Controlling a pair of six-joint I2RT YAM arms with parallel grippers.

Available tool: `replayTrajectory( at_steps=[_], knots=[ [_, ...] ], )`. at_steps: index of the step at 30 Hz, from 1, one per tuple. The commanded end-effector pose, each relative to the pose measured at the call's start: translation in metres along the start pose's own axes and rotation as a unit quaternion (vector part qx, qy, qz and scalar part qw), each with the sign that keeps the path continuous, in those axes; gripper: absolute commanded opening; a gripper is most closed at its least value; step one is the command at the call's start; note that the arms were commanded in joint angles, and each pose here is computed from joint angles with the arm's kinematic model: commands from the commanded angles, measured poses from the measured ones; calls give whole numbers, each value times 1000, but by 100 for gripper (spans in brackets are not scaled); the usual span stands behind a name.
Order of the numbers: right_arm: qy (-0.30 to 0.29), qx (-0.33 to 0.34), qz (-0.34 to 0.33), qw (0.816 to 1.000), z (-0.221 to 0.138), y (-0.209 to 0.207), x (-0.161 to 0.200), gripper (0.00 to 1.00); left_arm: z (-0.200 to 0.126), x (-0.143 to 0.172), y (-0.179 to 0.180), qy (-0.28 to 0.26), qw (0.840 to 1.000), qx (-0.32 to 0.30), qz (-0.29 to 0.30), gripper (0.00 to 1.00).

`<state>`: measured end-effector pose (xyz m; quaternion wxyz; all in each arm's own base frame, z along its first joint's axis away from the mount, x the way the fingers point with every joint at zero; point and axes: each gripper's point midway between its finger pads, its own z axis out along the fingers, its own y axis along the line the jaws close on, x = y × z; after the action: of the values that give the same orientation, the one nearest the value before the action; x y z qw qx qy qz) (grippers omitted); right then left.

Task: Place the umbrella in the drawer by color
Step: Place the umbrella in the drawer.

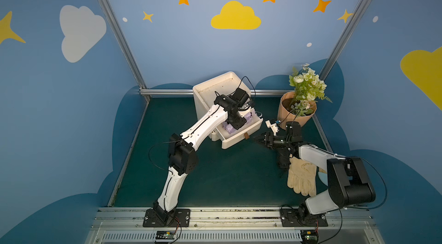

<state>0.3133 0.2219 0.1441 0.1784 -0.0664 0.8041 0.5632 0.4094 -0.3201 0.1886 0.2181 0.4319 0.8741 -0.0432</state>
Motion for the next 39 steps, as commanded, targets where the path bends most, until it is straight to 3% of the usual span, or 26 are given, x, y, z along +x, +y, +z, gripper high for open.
replayTrajectory(
  at_steps=[1, 9, 17, 23, 33, 39],
  knots=[
    [-5, -30, -45, 999, 9, 18, -17, 68, 1, 11, 17, 35, 999, -32, 25, 17],
    [-2, -42, -26, 999, 29, 10, -28, 58, 3, 6, 1, 25, 999, 18, 27, 17],
    [13, -47, -10, 999, 47, 1, -25, 57, 17, 15, -9, 46, 997, 42, 37, 18],
    [17, -55, -13, 998, 51, 6, -25, 42, 26, 24, -12, 67, 995, 52, 48, 18],
    [23, -47, -12, 999, 51, 6, -22, 9, 42, 22, 31, 83, 995, -21, 45, 19],
    [29, -35, -19, 999, 50, 8, -20, 5, 54, 22, 62, 89, 992, -69, 46, 20]
  ],
)
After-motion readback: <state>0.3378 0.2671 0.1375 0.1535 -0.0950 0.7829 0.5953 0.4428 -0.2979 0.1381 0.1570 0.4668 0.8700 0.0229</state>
